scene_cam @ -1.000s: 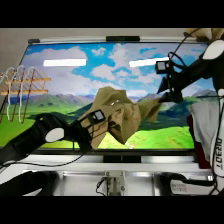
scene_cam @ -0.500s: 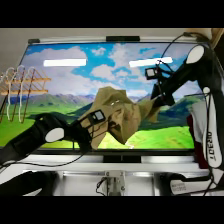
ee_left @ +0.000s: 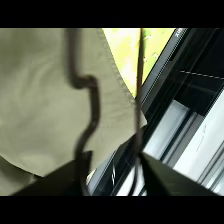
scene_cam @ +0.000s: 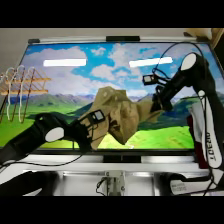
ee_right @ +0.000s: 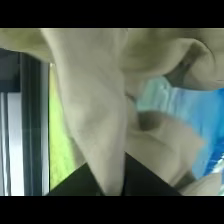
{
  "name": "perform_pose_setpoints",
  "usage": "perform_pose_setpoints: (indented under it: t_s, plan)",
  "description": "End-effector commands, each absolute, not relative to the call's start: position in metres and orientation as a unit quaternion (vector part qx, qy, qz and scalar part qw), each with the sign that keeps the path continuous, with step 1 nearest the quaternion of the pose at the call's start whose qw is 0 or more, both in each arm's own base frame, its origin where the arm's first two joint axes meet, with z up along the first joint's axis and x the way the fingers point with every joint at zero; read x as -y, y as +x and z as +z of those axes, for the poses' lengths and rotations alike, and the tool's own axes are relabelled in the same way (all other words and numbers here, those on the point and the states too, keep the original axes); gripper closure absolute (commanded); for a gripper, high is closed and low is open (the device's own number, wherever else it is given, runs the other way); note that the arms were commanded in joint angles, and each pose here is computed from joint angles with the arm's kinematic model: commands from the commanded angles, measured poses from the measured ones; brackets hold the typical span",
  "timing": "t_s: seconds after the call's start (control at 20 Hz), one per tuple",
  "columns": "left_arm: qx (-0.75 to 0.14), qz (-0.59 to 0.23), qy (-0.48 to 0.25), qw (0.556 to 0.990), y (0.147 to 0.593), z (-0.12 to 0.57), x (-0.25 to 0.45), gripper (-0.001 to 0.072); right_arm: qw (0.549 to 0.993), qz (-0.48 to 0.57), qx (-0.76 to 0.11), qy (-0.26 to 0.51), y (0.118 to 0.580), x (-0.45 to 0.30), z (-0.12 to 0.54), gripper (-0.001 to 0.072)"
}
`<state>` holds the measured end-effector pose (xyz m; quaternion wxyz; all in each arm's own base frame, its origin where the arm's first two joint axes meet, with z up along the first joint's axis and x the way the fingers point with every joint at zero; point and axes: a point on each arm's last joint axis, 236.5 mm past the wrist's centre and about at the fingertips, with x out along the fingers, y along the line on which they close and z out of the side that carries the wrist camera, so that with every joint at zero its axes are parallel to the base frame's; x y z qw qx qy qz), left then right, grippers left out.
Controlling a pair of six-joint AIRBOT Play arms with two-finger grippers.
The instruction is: Fold the shirts.
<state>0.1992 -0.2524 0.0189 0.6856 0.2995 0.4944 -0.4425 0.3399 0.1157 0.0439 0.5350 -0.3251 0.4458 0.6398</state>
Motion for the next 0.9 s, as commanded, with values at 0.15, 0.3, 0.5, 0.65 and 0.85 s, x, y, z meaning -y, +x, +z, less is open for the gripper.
perform_pose_setpoints:
  t_s: [0.15, 0.3, 0.5, 0.65, 0.85]
  plan:
    - [-0.49, -0.331, 0.358, 0.723, 0.261, 0.035, 0.189, 0.0069, 0.55, 0.621, -0.457, -0.32, 0.329, -0.114, 0.066, 0.0652]
    - [-0.483, -0.26, 0.352, 0.759, 0.302, 0.064, 0.147, 0.0069, 0.567, 0.613, -0.452, -0.314, 0.322, -0.118, 0.084, 0.0653]
    - [-0.489, -0.158, 0.263, 0.816, 0.335, 0.102, 0.09, 0.0071, 0.593, 0.596, -0.44, -0.315, 0.314, -0.121, 0.11, 0.0654]
    - [-0.523, -0.13, 0.151, 0.829, 0.327, 0.097, 0.085, 0.0071, 0.616, 0.586, -0.428, -0.308, 0.306, -0.127, 0.131, 0.0654]
    - [-0.543, -0.213, 0.009, 0.812, 0.301, 0.069, 0.159, 0.0108, 0.647, 0.561, -0.412, -0.312, 0.301, -0.128, 0.154, 0.0654]
